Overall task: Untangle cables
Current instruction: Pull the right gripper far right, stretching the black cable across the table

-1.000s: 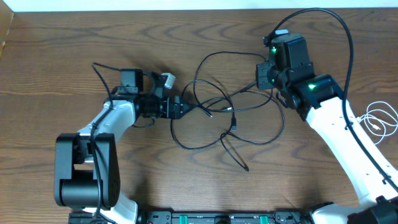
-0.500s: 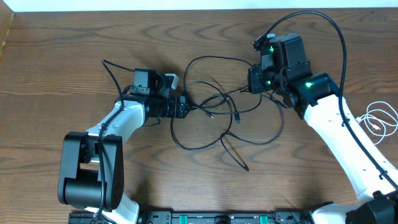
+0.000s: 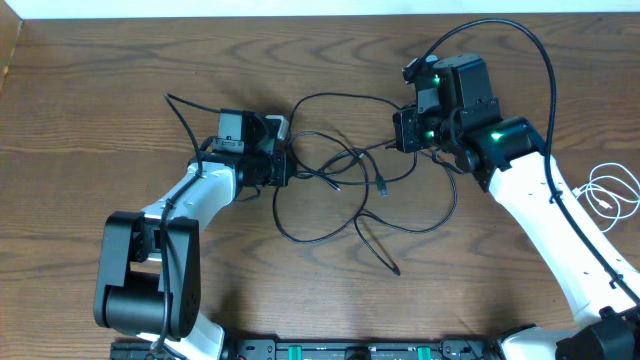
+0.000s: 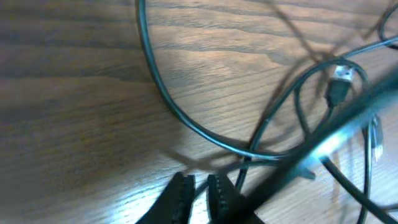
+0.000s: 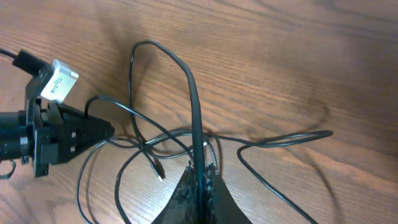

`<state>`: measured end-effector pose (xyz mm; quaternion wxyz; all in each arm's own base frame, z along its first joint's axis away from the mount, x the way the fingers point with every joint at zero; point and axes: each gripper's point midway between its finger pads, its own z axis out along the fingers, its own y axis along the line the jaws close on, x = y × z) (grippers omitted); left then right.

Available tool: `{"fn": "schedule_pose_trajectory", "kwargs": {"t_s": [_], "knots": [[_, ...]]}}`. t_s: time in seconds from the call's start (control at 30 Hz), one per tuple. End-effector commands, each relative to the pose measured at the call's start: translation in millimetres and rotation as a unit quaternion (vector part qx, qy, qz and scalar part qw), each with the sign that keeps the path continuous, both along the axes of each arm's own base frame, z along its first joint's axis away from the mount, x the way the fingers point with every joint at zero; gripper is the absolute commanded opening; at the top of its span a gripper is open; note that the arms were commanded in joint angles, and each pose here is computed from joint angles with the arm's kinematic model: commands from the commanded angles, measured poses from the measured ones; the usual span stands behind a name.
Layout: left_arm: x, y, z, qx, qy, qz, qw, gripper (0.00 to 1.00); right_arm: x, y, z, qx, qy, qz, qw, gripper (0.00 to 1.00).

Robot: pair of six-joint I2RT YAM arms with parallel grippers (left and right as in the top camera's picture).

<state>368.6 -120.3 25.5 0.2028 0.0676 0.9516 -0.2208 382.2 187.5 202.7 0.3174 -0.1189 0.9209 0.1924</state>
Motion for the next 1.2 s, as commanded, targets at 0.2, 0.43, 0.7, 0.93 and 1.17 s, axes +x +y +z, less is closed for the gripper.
{"fn": "schedule_pose_trajectory", "kwargs": {"t_s": [0.2,0.43,0.7,0.93,1.17], "knots": [[-4,77,-17,0.052,0.067,0.180,0.980,0.08,0,-2,82,0.028,-0.131,0.011,0.991,0.01],[-7,95,-19,0.047,0.081,0.212,0.973,0.09,-23,-28,191,0.064,-0.293,-0.032,0.954,0.01],[-7,95,-19,0.047,0.081,0.212,0.973,0.09,-73,-86,270,0.055,-0.410,-0.126,0.901,0.01],[-7,96,-19,0.049,0.081,0.212,0.973,0.09,-114,-164,307,0.011,-0.464,-0.288,0.837,0.01],[-11,113,-25,0.092,0.084,0.244,0.962,0.09,-132,-216,306,-0.037,-0.454,-0.419,0.786,0.01]]}}
